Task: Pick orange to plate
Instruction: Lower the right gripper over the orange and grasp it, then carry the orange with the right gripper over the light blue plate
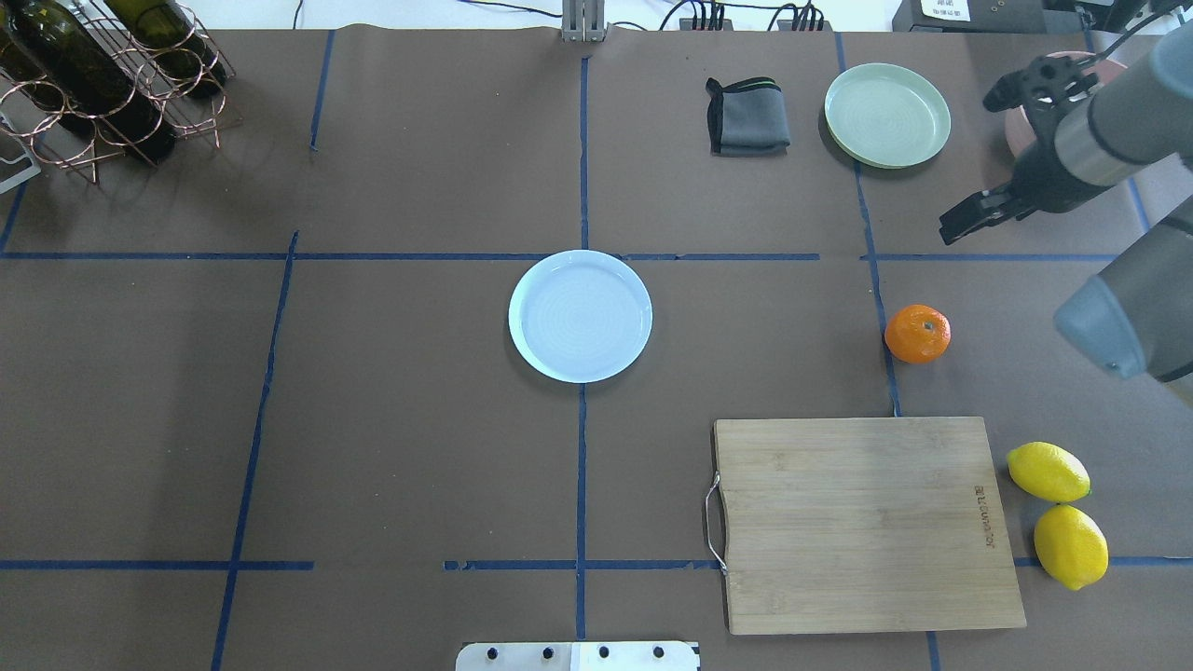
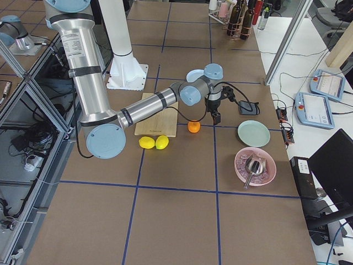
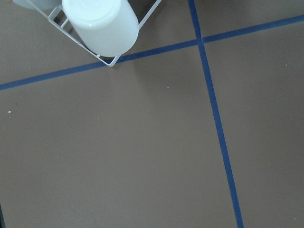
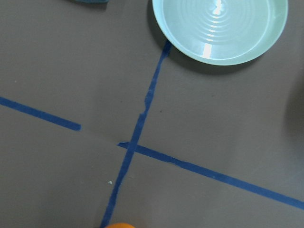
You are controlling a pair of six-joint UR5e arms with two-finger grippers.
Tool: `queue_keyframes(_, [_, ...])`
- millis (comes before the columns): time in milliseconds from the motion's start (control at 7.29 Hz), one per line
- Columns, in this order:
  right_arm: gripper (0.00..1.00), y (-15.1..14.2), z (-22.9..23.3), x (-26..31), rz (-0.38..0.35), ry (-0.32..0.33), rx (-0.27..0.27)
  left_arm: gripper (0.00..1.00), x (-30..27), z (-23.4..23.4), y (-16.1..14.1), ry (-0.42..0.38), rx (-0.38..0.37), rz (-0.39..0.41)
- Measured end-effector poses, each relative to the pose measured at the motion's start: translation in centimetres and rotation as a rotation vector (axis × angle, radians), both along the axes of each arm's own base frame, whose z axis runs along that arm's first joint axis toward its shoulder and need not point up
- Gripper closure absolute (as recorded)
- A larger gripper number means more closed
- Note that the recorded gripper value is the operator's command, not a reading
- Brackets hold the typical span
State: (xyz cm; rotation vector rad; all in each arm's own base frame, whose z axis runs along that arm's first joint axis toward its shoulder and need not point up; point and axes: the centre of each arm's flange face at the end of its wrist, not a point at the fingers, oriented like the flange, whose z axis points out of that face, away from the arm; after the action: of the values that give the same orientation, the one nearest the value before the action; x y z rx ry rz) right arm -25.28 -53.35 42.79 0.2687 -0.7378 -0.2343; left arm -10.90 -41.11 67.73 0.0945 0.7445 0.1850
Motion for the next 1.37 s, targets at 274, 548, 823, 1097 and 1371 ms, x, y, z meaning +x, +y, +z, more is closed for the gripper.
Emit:
queue_keyframes(274, [0.00, 2.4, 1.2, -5.1, 0.042, -0.006, 0.007, 0.00, 0.0, -0.3, -0.1, 0.000, 0.008, -0.001])
queue_keyframes(548, [0.00, 4.6, 3.1, -7.0, 0.049, 0.013, 0.011, 0.00, 0.0, -0.7, -0.2, -0.001, 0.017, -0.001])
queue_keyframes(823, [0.00, 5.9, 4.4, -7.4, 0.040, 0.014, 0.019, 0.00, 0.0, -1.1, -0.3, -0.002, 0.025, -0.001])
queue_keyframes(1097, [0.00, 6.6, 4.9, -8.3, 0.028, 0.023, 0.024, 0.00, -0.1, -1.3, -0.3, -0.003, 0.031, 0.000])
queue_keyframes(1371, [0.00, 7.1, 5.8, -9.3, 0.021, 0.046, 0.025, 0.00, -0.1, -1.5, -0.3, -0.003, 0.035, 0.000])
